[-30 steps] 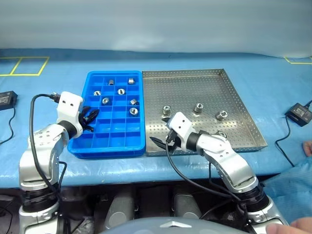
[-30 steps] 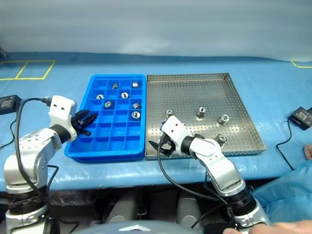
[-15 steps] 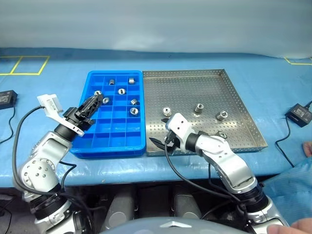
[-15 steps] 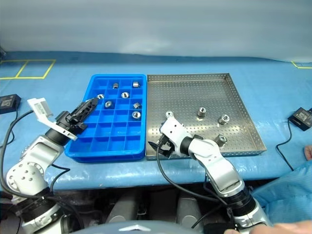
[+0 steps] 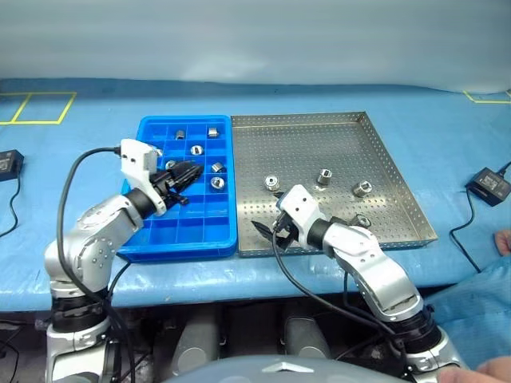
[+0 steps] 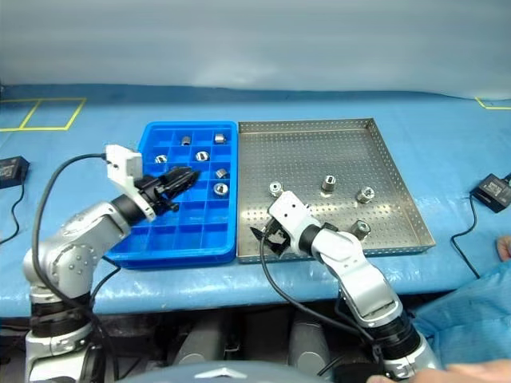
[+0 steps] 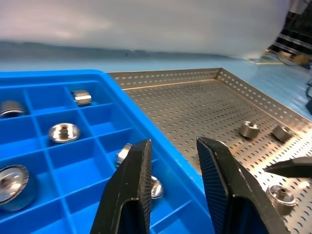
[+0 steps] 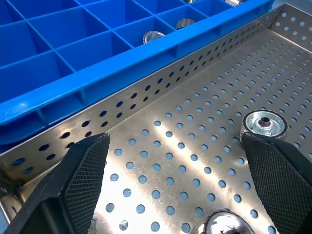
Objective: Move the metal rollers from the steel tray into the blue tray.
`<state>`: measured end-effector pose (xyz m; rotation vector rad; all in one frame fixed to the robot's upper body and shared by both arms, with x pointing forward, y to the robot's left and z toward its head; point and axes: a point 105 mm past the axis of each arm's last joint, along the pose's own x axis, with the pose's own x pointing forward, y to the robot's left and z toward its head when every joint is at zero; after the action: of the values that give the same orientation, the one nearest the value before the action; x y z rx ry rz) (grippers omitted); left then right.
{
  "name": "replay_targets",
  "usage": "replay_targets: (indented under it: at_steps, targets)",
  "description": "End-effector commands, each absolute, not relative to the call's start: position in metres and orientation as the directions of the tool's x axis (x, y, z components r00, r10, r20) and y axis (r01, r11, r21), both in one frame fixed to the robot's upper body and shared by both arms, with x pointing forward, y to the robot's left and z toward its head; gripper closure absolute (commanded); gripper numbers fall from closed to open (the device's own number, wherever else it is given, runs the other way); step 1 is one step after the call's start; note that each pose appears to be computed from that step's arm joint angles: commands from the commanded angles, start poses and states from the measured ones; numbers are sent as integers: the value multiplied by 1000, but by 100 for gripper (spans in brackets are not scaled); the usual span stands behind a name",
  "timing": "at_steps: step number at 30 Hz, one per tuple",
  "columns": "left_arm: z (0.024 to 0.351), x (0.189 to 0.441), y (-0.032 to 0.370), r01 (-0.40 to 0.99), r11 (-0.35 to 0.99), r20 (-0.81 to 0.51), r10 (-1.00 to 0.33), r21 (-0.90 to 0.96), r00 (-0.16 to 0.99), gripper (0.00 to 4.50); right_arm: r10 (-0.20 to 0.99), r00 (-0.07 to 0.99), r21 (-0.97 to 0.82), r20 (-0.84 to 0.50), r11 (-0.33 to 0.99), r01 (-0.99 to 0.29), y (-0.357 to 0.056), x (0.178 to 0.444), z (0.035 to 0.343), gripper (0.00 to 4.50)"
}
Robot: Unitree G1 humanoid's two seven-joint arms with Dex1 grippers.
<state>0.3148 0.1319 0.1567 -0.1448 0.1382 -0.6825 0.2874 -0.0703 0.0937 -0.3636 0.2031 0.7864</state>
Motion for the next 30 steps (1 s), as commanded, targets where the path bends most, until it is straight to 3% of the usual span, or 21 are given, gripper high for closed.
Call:
replay_targets:
  at_steps: [1,11,19,22,27,30]
  targets:
    - [166,322,103,682,720,-43,-691,-130,721,294,632,731,-301,-255,667,-682,-76,289,113,0]
    - [146,372,32,733,680,-200,-719,1,666,294,564,788,-350,-245,707,-615,-92,294,121,0]
    - [126,392,18,801,589,-375,-722,109,582,294,562,791,-325,-242,721,-612,-86,287,115,0]
    - [123,401,21,795,585,-415,-690,161,592,232,548,802,-321,-239,735,-598,-88,287,114,0]
    - [123,407,22,786,595,-446,-665,169,599,72,540,808,-315,-235,744,-589,-88,286,112,0]
    - [112,404,25,804,565,-513,-642,186,570,72,539,810,-310,-231,748,-586,-88,286,111,0]
